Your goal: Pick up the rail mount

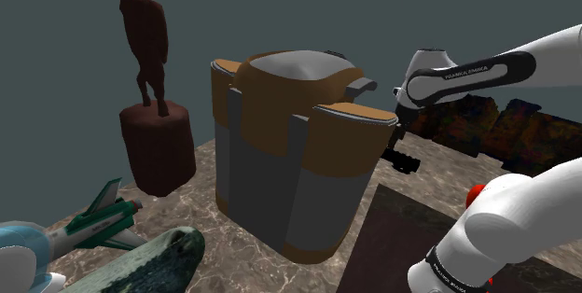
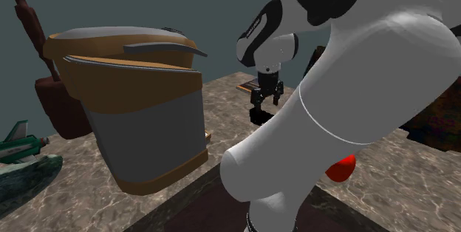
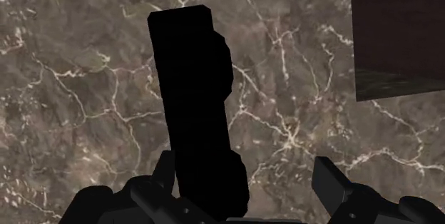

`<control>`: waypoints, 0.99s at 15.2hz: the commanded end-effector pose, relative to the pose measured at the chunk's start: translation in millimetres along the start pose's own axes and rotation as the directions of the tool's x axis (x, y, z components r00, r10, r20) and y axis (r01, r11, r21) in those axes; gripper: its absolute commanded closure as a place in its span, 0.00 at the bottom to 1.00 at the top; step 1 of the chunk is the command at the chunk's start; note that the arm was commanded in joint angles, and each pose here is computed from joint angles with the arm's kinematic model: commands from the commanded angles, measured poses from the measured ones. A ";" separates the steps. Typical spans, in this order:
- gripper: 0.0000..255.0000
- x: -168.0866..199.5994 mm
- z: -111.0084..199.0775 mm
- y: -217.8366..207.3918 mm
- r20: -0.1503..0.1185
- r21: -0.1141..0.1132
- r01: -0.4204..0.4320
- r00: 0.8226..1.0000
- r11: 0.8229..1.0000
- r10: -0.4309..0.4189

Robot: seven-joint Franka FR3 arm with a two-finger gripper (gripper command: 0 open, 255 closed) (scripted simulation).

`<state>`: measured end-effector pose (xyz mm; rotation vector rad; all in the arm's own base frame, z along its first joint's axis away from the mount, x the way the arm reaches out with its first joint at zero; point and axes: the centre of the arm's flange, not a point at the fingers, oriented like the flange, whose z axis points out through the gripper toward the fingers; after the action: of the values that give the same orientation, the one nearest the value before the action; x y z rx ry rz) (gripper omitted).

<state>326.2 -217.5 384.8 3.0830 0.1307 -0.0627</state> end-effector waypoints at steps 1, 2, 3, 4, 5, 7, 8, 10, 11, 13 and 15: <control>0.00 4.8 19.2 20.5 -0.013 -0.001 0.022 1.000 1.000 -0.022; 0.00 7.5 28.2 29.6 -0.019 -0.001 0.031 0.999 1.000 -0.031; 0.00 8.2 30.3 31.6 -0.020 -0.001 0.034 0.999 0.999 -0.034; 0.00 8.4 35.5 31.4 -0.020 -0.001 0.034 0.999 0.999 -0.034; 0.00 8.6 40.8 31.1 -0.020 -0.001 0.034 0.999 0.999 -0.034; 0.00 9.1 51.3 30.5 -0.020 -0.001 0.034 0.999 0.999 -0.034; 0.00 9.3 56.6 30.2 -0.020 -0.001 0.034 0.999 0.999 -0.034; 0.00 9.9 70.2 29.5 -0.020 -0.001 0.034 0.999 0.999 -0.034; 0.00 9.9 70.2 29.5 -0.020 -0.001 0.034 0.999 0.999 -0.034; 1.00 9.8 69.7 29.1 -0.020 -0.001 0.034 0.999 0.999 -0.034; 1.00 10.3 69.8 29.4 -0.020 -0.001 0.034 0.999 0.999 -0.034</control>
<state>336.3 -249.8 316.7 3.0816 0.1843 -0.0330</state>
